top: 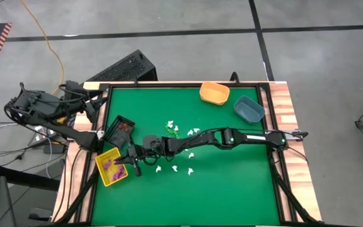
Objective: Sort Halloween decoration
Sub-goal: Put the pink skeleton toy into the yellow bin, then put the green skeleton toy into the gray bin
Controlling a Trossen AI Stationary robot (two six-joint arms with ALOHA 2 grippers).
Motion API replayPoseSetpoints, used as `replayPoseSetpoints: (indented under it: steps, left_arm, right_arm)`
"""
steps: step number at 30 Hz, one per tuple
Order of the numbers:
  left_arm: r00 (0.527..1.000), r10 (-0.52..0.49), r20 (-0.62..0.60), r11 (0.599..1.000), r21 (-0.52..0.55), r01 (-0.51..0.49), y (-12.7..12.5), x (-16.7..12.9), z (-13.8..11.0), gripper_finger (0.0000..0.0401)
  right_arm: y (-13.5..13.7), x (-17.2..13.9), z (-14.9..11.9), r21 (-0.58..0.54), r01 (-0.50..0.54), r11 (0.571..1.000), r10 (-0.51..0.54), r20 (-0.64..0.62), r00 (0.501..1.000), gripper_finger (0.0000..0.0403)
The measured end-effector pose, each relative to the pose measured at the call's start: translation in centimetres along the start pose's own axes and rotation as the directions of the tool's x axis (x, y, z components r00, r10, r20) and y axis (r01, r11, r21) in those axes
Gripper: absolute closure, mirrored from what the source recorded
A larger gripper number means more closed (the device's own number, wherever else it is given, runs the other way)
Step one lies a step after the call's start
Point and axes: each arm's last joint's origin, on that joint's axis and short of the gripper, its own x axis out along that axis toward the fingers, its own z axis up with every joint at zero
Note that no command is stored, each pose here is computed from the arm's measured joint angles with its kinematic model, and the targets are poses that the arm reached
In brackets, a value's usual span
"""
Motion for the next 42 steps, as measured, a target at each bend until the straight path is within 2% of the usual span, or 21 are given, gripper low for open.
replayPoseSetpoints:
  steps: [3,6,13,18,36,39,42]
  left_arm:
    - [1.0,0.012,0.006,1.0,0.0,-0.012,0.0,0.0,0.0,0.0202]
    - [1.0,0.02,0.01,1.0,0.002,-0.02,0.1,0.0,0.0,0.0202]
    - [1.0,0.025,0.008,1.0,0.006,-0.025,0.1,0.0,0.0,0.0202]
    - [1.0,0.027,0.004,1.0,0.012,-0.027,0.1,0.0,-0.1,0.0202]
    - [1.0,0.025,0.001,0.999,0.04,-0.025,0.1,0.0,-0.1,0.0202]
    - [1.0,0.017,-0.004,0.999,0.04,-0.017,0.1,0.0,-0.1,0.0202]
    - [1.0,0.009,-0.009,0.999,0.041,-0.009,0.1,0.0,-0.1,0.0202]
  right_arm:
    - [0.2,0.1,-1.6,0.04,-0.006,0.999,0.006,-0.002,1.0,0.0401]
    - [0.4,0.1,-2.0,0.07,-0.008,0.998,0.009,-0.011,1.0,0.0401]
    - [0.8,0.2,-2.7,0.066,-0.036,0.997,0.037,-0.016,0.999,0.04]
    - [0.9,0.2,-2.5,0.022,-0.038,0.999,0.038,-0.005,0.999,0.0392]
    - [0.8,0.2,-2.5,0.021,-0.014,1.0,0.014,-0.01,1.0,0.0244]
    - [0.7,0.2,-1.4,0.001,-0.012,1.0,0.012,0.012,1.0,0.0236]
    - [0.1,-0.1,1.5,-0.05,-0.001,0.999,0.002,0.023,1.0,0.0238]
